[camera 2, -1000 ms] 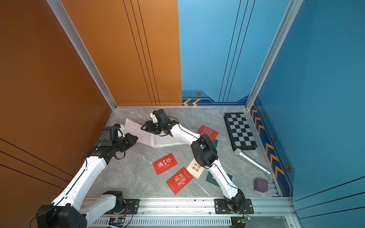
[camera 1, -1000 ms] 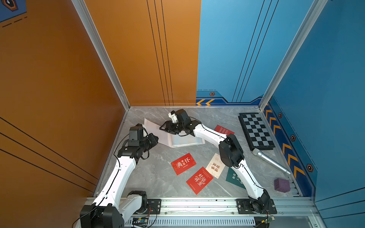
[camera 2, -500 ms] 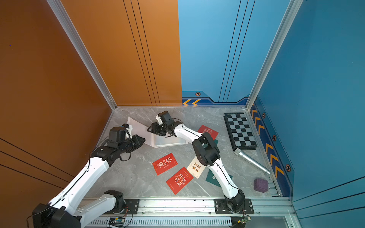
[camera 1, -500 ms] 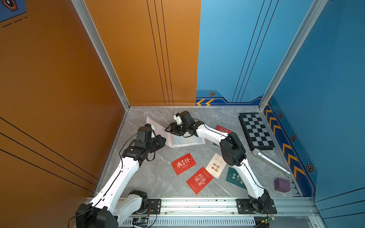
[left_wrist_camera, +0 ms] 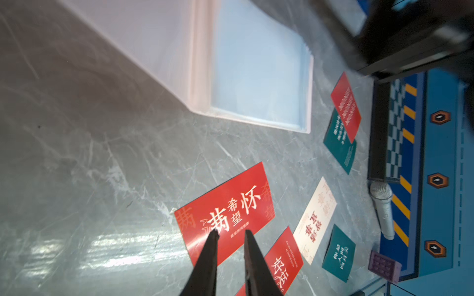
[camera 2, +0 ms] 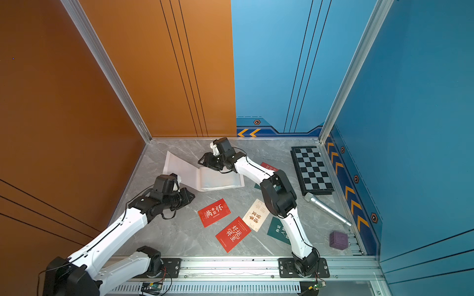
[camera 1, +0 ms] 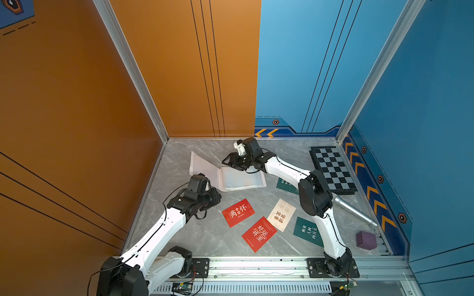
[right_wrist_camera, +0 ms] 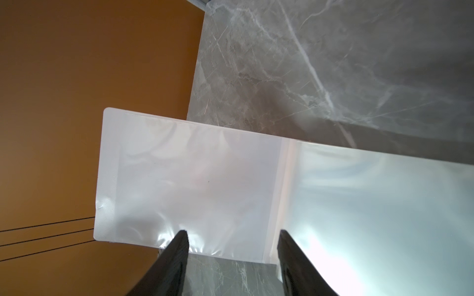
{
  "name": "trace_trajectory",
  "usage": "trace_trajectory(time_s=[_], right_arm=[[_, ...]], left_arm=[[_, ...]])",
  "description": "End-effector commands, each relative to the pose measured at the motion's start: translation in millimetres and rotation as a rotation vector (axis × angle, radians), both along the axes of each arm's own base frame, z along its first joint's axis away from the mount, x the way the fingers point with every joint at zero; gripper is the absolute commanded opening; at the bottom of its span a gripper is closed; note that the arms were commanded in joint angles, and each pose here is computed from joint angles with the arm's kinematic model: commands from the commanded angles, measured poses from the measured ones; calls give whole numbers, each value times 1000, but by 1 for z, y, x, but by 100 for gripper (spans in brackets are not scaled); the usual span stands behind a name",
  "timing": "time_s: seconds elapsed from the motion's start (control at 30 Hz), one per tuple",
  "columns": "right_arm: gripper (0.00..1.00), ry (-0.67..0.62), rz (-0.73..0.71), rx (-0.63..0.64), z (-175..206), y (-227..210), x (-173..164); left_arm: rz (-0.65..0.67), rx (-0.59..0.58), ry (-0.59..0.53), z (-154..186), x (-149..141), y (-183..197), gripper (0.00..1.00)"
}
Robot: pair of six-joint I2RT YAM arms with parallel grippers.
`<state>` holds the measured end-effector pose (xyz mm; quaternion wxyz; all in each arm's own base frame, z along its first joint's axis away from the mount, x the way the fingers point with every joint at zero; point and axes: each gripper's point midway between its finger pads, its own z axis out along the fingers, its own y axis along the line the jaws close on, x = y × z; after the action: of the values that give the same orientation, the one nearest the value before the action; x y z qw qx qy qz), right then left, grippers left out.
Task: Place the photos into the photo albums
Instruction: Turn the page of the photo album at the center of the board, then pick up the photo at the center of the board.
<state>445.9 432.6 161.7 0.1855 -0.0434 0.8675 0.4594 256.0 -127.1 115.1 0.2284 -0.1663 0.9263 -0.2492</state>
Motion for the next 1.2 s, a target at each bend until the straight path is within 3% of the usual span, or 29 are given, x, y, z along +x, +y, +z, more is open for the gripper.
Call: trace_trajectory(time_s=[0.0, 0.17, 0.4, 0.6, 1.17], right_arm=[[59, -21, -2, -47, 19, -37, -4], [60, 9, -1, -110, 4, -72, -35], [60, 126, 98, -203, -49, -98, -102], [60, 239, 156, -236, -88, -104, -131], [61, 356, 293, -328, -137, -99, -175]], left_arm=[[22, 56, 131, -38, -28, 12, 21], [10, 48, 231, -65, -54, 7, 22], [-5, 53, 311, -82, -80, -7, 24], [-56, 105, 367, -98, -96, -12, 25], [-32, 100, 324, -108, -74, -23, 27]])
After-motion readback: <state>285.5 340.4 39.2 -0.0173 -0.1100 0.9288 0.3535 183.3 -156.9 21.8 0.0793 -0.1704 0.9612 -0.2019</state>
